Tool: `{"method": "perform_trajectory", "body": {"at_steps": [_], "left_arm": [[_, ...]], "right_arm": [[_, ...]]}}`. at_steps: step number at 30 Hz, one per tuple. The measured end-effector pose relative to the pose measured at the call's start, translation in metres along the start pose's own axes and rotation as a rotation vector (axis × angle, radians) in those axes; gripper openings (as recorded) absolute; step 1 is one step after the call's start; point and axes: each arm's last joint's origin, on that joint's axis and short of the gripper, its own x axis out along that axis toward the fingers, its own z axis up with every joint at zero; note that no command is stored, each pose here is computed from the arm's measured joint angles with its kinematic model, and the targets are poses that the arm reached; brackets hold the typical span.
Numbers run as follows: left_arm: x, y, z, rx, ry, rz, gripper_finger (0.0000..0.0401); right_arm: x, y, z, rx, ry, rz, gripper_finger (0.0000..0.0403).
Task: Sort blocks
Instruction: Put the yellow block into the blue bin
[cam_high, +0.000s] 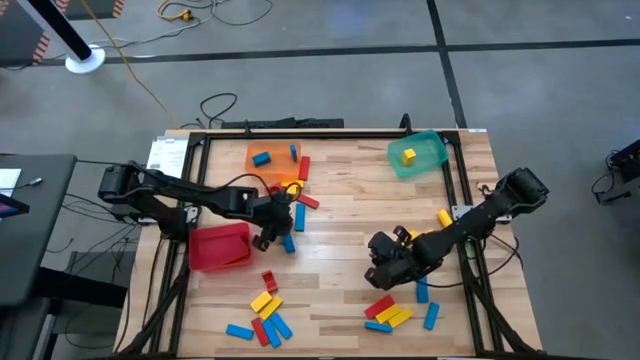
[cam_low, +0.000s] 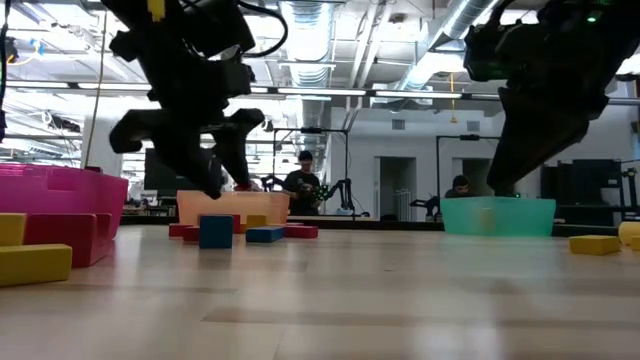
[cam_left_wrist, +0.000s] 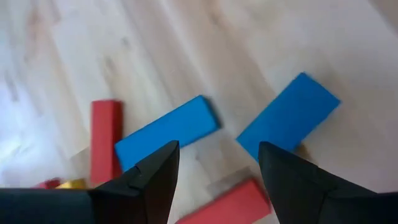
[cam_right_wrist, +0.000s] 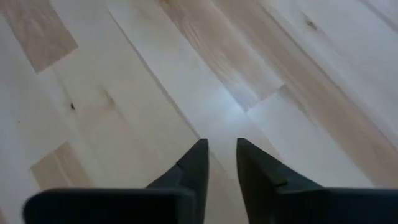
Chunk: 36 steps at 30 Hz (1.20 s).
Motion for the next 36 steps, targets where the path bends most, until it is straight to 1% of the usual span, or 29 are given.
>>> {"method": "perform_trajectory", "body": {"at_steps": [6, 10, 11, 12, 14, 16, 18, 22, 24, 25, 28, 32, 36], "left_arm": [[0.000, -0.003, 0.000, 0.019, -0.027, -0.059, 0.0213], [0.000, -0.009, 0.002, 0.015, -0.071, -0.151, 0.0213], [0.000, -0.011, 0.003, 0.013, -0.073, -0.150, 0.0213], [-0.001, -0.011, 0.004, 0.013, -0.059, -0.124, 0.0213], [-0.003, -0.007, 0.007, 0.009, 0.012, 0.011, 0.0213], [-0.005, 0.003, 0.008, -0.006, 0.070, 0.143, 0.0213], [-0.007, 0.015, 0.007, -0.042, 0.073, 0.188, 0.0213], [-0.009, 0.046, -0.002, -0.191, 0.002, 0.208, 0.0213], [-0.006, 0.057, -0.011, -0.232, 0.013, 0.206, 0.0212], [-0.003, 0.060, -0.015, -0.233, 0.031, 0.202, 0.0211], [0.007, 0.063, -0.025, -0.175, 0.085, 0.180, 0.0202], [0.027, 0.060, -0.032, -0.087, 0.169, 0.138, 0.0190], [0.044, 0.061, -0.031, -0.048, 0.252, 0.162, 0.0188]], "right_arm": [[0.000, 0.000, 0.000, -0.051, -0.013, -0.002, 0.0181], [0.000, 0.003, 0.002, -0.078, -0.026, 0.019, 0.0227], [0.000, 0.003, 0.002, -0.084, -0.029, 0.023, 0.0234], [0.000, 0.004, 0.002, -0.087, -0.032, 0.028, 0.0239], [0.000, 0.003, 0.003, -0.093, -0.034, 0.025, 0.0243], [0.001, 0.002, 0.005, -0.090, -0.035, 0.020, 0.0243], [0.003, 0.000, 0.008, -0.086, -0.037, 0.014, 0.0242], [0.005, 0.000, 0.014, -0.083, -0.054, 0.022, 0.0240], [0.006, 0.001, 0.015, -0.086, -0.064, 0.033, 0.0240], [0.006, 0.002, 0.016, -0.090, -0.070, 0.041, 0.0240], [0.005, 0.003, 0.017, -0.097, -0.082, 0.058, 0.0240], [0.005, 0.003, 0.017, -0.105, -0.082, 0.057, 0.0240], [0.005, 0.004, 0.017, -0.116, -0.084, 0.058, 0.0240]]}}
